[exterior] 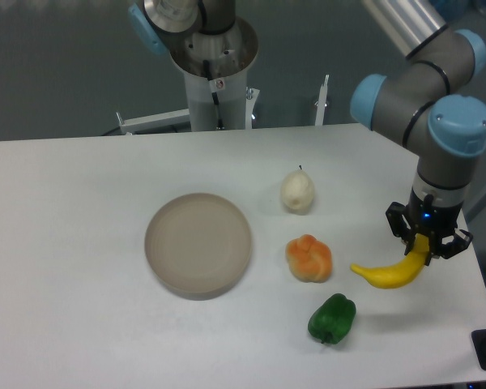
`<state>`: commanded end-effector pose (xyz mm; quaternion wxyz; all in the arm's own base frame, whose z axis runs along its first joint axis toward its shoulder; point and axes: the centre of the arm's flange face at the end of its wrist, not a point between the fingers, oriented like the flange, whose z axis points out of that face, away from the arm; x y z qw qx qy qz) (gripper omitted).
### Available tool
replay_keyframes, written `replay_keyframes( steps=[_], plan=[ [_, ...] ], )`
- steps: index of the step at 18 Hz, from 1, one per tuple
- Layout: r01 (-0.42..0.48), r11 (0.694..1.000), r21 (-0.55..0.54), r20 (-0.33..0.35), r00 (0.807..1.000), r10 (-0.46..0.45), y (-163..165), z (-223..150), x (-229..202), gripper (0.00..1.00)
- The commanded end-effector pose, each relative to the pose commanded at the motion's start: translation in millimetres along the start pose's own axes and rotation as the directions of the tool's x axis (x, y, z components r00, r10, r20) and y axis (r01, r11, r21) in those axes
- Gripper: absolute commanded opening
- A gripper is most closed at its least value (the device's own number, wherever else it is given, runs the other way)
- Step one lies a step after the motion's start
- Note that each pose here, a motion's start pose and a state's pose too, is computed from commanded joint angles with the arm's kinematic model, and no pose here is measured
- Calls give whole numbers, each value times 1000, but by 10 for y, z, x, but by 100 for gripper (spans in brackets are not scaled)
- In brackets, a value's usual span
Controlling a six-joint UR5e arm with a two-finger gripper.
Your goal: Pick up the banana from the table
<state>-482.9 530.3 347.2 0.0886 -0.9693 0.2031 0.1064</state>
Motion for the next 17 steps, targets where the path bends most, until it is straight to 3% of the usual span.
replay_keyframes(
  steps=[17],
  plan=[
    [-15, 999, -48, 29, 999, 16, -54, -84, -22, 36]
  ],
)
